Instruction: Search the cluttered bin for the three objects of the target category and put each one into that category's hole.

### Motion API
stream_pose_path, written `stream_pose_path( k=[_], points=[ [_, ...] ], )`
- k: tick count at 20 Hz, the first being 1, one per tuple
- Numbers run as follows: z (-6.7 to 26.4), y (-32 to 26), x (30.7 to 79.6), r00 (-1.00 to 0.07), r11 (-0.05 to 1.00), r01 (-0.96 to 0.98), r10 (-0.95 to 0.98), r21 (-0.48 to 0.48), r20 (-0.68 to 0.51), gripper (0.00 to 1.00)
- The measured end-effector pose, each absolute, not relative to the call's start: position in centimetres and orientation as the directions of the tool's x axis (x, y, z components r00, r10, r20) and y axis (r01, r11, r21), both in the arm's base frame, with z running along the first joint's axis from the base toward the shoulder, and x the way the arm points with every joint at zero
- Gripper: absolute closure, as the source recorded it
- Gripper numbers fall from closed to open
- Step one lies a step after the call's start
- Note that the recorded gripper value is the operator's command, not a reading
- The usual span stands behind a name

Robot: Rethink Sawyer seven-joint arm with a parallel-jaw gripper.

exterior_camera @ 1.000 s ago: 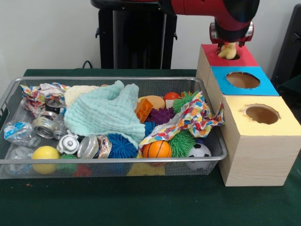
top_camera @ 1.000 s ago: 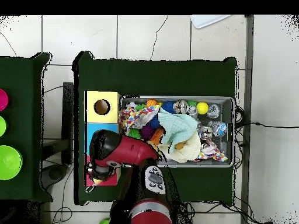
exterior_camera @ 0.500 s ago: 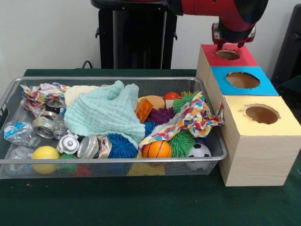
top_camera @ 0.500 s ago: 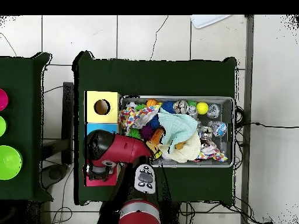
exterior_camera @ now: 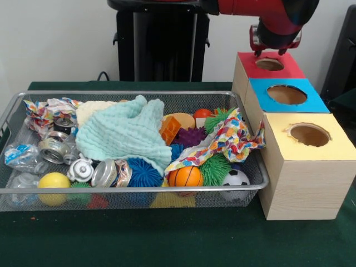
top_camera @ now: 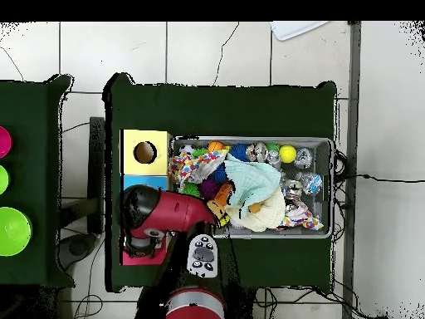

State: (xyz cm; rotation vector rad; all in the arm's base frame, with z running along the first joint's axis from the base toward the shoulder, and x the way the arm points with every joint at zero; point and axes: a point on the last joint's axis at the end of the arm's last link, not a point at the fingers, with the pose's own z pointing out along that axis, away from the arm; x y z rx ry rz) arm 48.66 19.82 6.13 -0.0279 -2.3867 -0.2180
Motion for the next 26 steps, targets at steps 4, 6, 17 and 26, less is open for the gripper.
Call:
stream_pose_path(
  k=[4, 6, 17, 26],
  points=[
    [7.5, 18.1, 48.8, -0.736, 0.993, 0.049, -0.04, 0.112, 0.676, 0.0],
    [8.0, 17.3, 49.0, -0.741, 0.995, 0.032, -0.039, 0.093, 0.671, 0.0],
    [11.9, 12.0, 52.7, -0.842, 0.991, -0.094, -0.031, -0.09, 0.539, 0.0],
    [11.8, 9.0, 56.1, -0.936, 0.966, -0.154, -0.076, -0.207, 0.345, 0.0]
  ],
)
